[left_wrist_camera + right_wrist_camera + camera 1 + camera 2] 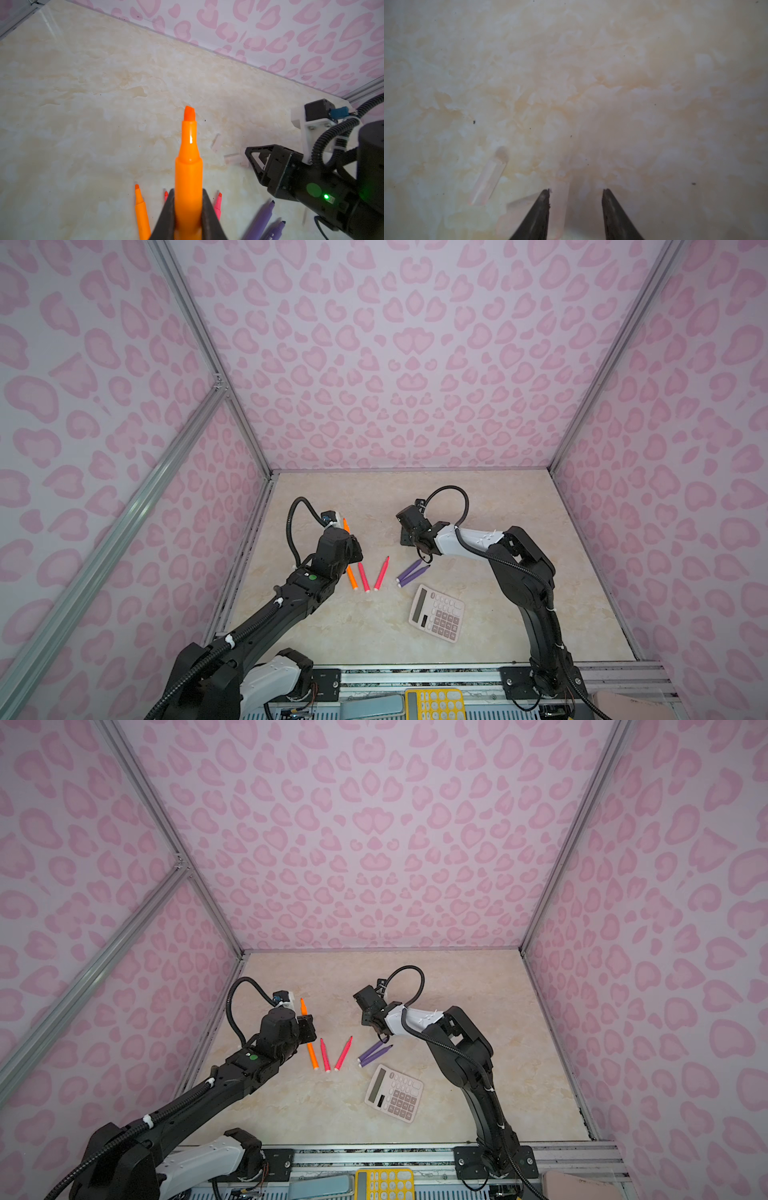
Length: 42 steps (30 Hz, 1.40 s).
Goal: Insert the pens into the pen caps
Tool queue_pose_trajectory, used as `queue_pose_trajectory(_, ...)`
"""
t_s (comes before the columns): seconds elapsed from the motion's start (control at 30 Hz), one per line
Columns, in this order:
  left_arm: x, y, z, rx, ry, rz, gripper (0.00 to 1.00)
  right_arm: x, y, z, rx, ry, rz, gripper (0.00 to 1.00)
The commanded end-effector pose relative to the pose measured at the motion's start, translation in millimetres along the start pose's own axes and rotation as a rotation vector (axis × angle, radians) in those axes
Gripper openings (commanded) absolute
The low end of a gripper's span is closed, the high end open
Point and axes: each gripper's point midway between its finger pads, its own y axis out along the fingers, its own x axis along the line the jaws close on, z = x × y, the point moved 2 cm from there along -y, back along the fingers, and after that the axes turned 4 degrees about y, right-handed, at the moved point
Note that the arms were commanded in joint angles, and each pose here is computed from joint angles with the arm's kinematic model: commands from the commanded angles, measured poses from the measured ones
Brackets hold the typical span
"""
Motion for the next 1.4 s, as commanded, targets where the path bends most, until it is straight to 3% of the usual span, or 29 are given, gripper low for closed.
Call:
queue_pose_trajectory(0.0,-4,-1,-6,-0.013,-0.007,0.013,0.03,5,-1,6,-0.007,-0.020,-0.004,0.43)
queue_pose_trajectory(0.57,-7,-4,-11,-0.018,-0.007,0.026,0.03,-10,10,5,0.010,-0.009,0.028,0.37)
queue_pose_trajectory(1.0,-8,-10,-17,-0.037,-0.010,0.034,0.03,-21,17,-7,0.011,-0.038,0.071,0.49)
queue_pose_trajectory(1.37,-7,-12,-17,-0.041,-0.011,0.036,0.03,-17,23,-5,0.036,-0.041,0.070,0.41)
